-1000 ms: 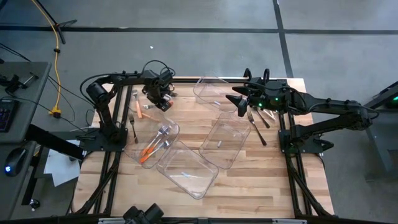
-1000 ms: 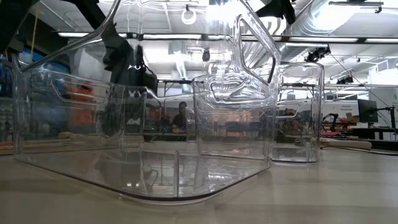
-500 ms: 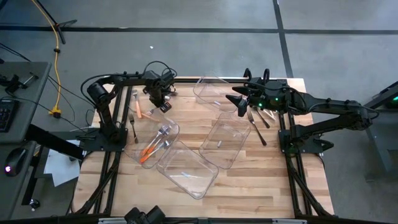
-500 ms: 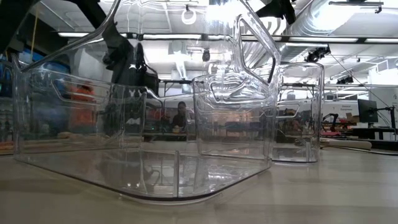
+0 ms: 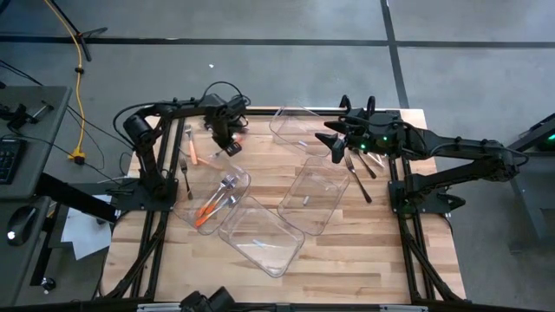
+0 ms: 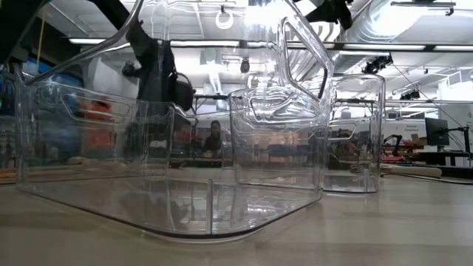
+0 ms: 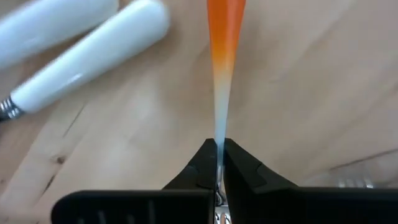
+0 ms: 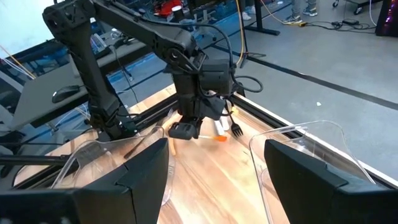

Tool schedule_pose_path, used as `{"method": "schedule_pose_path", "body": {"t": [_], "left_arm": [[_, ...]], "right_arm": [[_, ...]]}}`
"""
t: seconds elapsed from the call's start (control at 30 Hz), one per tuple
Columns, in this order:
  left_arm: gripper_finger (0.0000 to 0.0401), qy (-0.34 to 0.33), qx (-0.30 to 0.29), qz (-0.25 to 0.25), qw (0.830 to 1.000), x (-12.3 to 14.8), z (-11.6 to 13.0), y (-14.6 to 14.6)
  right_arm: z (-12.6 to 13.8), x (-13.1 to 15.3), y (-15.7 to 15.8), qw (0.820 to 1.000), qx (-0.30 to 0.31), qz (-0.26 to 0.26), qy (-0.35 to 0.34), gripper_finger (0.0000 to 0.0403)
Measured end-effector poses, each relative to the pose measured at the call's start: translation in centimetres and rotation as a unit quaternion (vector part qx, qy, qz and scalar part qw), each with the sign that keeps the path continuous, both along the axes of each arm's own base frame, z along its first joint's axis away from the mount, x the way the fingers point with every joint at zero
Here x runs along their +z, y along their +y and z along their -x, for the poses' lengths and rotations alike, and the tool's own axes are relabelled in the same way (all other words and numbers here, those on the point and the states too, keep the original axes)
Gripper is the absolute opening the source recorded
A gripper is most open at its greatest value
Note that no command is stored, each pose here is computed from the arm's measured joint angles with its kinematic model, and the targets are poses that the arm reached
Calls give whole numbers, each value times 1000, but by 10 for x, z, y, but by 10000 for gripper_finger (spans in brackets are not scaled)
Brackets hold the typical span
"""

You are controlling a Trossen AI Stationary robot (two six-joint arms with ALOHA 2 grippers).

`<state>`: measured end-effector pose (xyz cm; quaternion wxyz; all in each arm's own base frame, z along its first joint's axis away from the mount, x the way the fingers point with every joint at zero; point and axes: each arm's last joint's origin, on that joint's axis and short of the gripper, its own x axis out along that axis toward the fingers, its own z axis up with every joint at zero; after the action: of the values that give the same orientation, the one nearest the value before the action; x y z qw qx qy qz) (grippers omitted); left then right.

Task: Sort silverware by color (type)
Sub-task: Put the orange fork into the middle left transparent bin

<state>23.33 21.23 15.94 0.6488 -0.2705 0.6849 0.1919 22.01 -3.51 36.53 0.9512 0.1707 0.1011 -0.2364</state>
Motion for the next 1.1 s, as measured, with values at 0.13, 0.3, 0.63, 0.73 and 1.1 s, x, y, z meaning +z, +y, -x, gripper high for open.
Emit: {"method": "schedule_pose_path", "body": {"t": [0.13,0.3,0.63,0.73,1.1], "left_arm": [[1,-32,-17,-25,999,24,-6,-2],[1,-94,-17,-76,993,66,-1,-9],[0,-401,36,-194,895,156,28,-62],[0,-509,25,-206,835,169,32,-89],[0,-701,-46,-165,692,182,32,-176]], "right_arm": [[0,0,0,1000,0,1,0,249],[0,0,0,1000,1,5,2,249],[0,0,1,1000,22,6,4,249],[-1,0,2,999,35,3,4,249],[-3,8,4,993,90,69,-17,249]]}}
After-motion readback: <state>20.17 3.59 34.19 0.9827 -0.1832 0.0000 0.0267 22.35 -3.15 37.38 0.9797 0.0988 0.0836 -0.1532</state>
